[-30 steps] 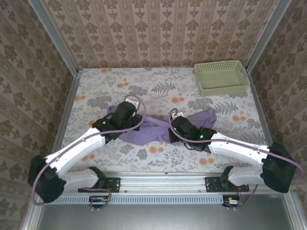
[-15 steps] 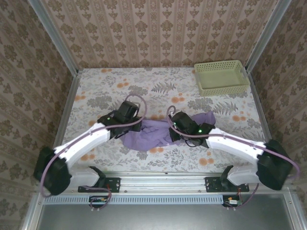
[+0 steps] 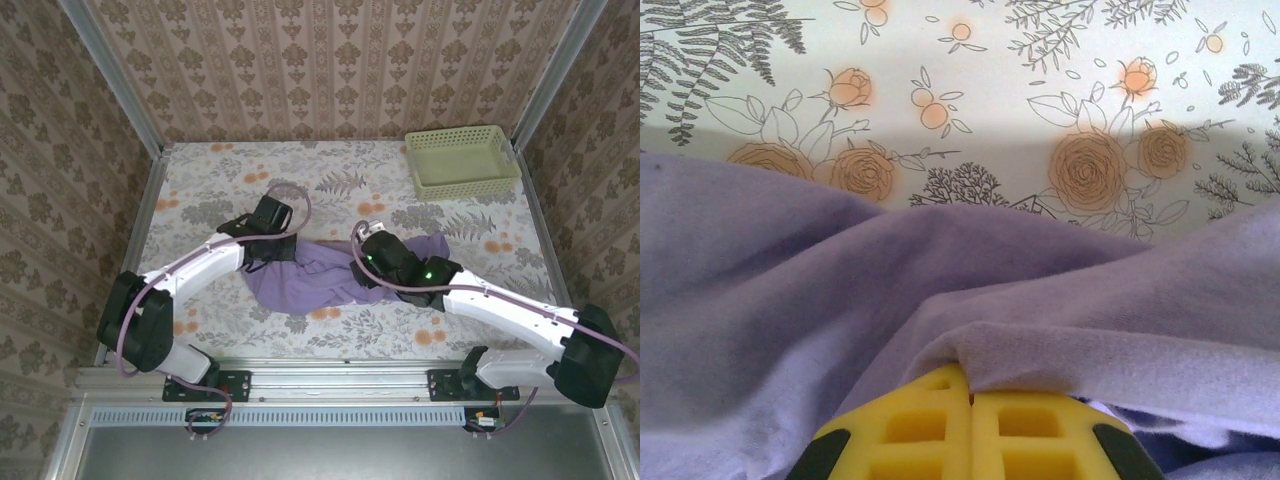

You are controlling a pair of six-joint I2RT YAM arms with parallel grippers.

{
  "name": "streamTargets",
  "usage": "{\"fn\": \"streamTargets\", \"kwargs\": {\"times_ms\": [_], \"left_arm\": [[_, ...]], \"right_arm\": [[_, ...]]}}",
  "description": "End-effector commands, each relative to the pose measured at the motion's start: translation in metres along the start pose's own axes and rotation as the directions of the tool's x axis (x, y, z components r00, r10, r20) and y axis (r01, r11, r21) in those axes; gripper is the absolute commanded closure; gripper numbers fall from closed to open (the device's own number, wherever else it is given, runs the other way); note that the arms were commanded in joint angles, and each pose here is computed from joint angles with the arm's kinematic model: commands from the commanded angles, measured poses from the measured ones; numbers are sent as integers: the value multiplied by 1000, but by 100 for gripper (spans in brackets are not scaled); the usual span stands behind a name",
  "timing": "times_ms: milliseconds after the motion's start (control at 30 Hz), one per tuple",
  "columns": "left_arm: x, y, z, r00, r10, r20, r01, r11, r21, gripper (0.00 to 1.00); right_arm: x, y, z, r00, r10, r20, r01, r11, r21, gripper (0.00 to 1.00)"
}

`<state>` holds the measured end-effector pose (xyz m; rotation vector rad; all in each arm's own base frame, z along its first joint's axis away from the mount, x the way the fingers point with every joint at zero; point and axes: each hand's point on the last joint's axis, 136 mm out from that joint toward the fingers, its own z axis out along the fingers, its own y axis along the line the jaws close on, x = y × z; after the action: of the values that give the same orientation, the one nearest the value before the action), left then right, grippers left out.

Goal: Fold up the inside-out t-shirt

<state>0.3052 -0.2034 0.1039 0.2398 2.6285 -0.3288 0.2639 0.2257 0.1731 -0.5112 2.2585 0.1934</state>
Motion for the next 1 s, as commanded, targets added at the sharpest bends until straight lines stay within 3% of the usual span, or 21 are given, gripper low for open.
{"fn": "streamTargets", "kwargs": {"times_ms": [0, 133, 300, 500, 967], "left_arm": [[-14, -4, 0, 1000, -10, 21, 9, 999, 44, 100], [-17, -6, 4, 1000, -25, 13, 24, 996, 80, 100], [-17, -11, 7, 1000, -25, 8, 24, 994, 108, 100], [-16, -10, 6, 1000, -27, 7, 26, 994, 109, 100], [-13, -8, 6, 999, -46, 12, 45, 991, 124, 100]], "right_arm": [[-22, 25, -9, 991, -112, 74, 118, 989, -88, 44], [-30, 65, 6, 993, -102, 57, 112, 963, -245, 50], [-32, 101, 50, 998, 19, -57, -35, 955, -295, 61], [-16, 93, 100, 989, 48, -138, -68, 987, -145, 65], [2, 75, 141, 981, 82, -176, -83, 997, 2, 56]]}}
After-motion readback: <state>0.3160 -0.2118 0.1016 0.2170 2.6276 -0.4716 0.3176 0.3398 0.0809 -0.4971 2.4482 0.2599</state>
